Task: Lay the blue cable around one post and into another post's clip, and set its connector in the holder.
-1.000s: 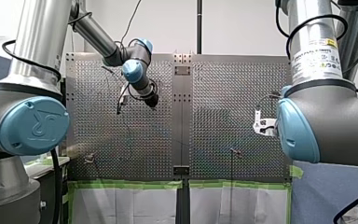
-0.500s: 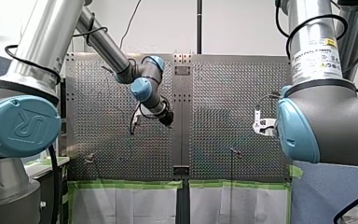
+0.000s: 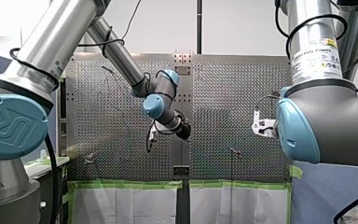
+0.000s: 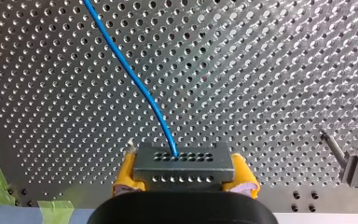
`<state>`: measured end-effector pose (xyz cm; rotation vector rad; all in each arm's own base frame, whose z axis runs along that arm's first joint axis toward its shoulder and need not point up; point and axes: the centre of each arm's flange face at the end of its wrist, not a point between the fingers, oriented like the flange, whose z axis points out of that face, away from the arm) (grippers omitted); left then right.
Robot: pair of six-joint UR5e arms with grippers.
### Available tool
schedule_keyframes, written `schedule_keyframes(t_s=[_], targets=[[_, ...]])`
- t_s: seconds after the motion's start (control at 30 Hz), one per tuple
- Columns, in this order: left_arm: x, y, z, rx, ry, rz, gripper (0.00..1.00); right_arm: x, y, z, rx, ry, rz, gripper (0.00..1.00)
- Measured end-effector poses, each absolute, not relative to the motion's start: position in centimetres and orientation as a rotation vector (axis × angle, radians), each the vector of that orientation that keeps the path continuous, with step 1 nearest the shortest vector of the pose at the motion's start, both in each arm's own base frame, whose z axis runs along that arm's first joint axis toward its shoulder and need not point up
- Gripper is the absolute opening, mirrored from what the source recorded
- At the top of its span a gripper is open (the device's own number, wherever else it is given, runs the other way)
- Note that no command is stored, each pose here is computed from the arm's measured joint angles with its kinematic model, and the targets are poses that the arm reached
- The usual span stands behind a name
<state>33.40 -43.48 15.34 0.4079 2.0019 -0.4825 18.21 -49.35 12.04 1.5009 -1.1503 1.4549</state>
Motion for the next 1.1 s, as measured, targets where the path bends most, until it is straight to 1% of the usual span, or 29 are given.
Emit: schedule_keyframes(t_s=[0.1, 0.23, 0.67, 1.1], targets=[[33.0, -44.9, 14.5, 0.415, 1.989, -0.512, 0.99, 18.2, -49.4, 12.1, 1.5, -1.149, 1.457, 0.0], [33.4, -46.4, 13.7, 0.409, 1.962, -0.536, 0.99, 18.3, -49.4, 12.1, 1.502, -1.144, 1.461, 0.0], [37.3, -50.0, 11.6, 0.341, 1.869, -0.601, 0.99, 18.4, -49.4, 12.2, 1.501, -1.137, 1.466, 0.0], [38.5, -50.4, 6.2, 0.337, 1.855, -0.595, 0.99, 18.3, -49.5, 12.2, 1.494, -1.129, 1.47, 0.0]])
